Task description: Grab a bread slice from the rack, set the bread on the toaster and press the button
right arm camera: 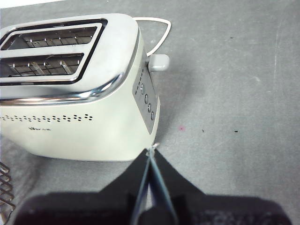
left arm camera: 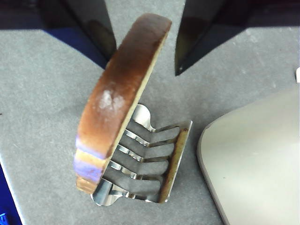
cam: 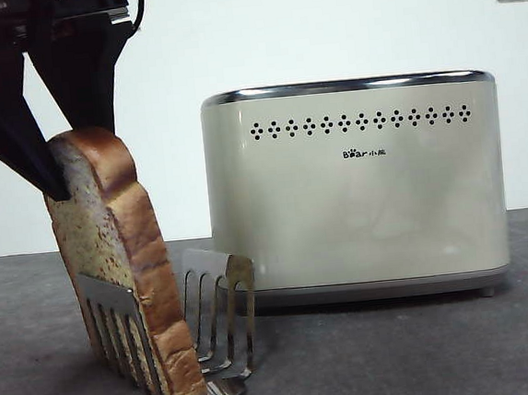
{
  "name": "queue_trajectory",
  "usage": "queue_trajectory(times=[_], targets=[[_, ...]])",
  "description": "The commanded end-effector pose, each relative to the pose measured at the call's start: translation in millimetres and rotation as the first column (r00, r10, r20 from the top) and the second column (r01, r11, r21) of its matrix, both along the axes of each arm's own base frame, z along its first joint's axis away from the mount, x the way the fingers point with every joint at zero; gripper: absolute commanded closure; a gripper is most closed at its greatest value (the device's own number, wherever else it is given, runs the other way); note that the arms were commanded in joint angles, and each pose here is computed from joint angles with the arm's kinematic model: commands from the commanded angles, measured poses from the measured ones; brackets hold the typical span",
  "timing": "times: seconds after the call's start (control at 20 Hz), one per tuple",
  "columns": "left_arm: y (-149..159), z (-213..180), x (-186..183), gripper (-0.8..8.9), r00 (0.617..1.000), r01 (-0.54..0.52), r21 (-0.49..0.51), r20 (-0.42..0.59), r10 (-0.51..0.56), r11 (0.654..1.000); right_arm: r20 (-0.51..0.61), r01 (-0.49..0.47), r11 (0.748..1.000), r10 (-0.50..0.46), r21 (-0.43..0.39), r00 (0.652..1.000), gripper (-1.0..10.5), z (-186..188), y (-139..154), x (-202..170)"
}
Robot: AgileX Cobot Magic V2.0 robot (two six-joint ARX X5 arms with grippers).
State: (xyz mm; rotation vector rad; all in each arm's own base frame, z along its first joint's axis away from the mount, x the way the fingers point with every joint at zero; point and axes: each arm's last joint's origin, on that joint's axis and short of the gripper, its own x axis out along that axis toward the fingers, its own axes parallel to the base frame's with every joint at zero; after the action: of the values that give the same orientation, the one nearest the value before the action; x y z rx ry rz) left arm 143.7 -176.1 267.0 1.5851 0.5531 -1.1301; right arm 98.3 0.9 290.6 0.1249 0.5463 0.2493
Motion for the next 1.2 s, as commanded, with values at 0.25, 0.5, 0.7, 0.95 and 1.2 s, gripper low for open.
queue_trajectory(times=[0.25, 0.5, 0.7, 0.95, 1.2], targets=[[4.4, 5.6, -2.5, 8.24, 1.0, 0.001, -0.013, 0.013, -0.001, 1.0, 0.006, -0.007, 1.0, 0.007, -0.005, 1.0, 9.5, 1.0, 0.2, -0.6], [8.7, 12.7, -6.8, 8.23, 0.999, 0.012, -0.038, 0.037, -0.01, 0.999, 0.005, -0.008, 1.0, 0.008, -0.005, 1.0, 9.5, 0.9, 0.2, -0.6], [14.5, 26.1, -13.8, 8.23, 0.997, 0.023, -0.081, 0.069, -0.018, 0.996, 0.005, -0.008, 1.0, 0.008, -0.005, 1.0, 9.5, 0.9, 0.2, -0.6], [15.7, 66.4, -21.5, 8.22, 0.991, 0.012, -0.229, 0.133, 0.019, 0.973, 0.0, -0.007, 1.0, 0.007, -0.004, 1.0, 9.5, 0.5, 0.2, -0.6], [18.8, 125.4, -26.4, 8.23, 0.977, -0.053, -0.46, 0.159, 0.141, 0.886, -0.055, -0.008, 1.0, 0.008, 0.001, 0.998, 9.5, -3.9, 0.1, 0.4]])
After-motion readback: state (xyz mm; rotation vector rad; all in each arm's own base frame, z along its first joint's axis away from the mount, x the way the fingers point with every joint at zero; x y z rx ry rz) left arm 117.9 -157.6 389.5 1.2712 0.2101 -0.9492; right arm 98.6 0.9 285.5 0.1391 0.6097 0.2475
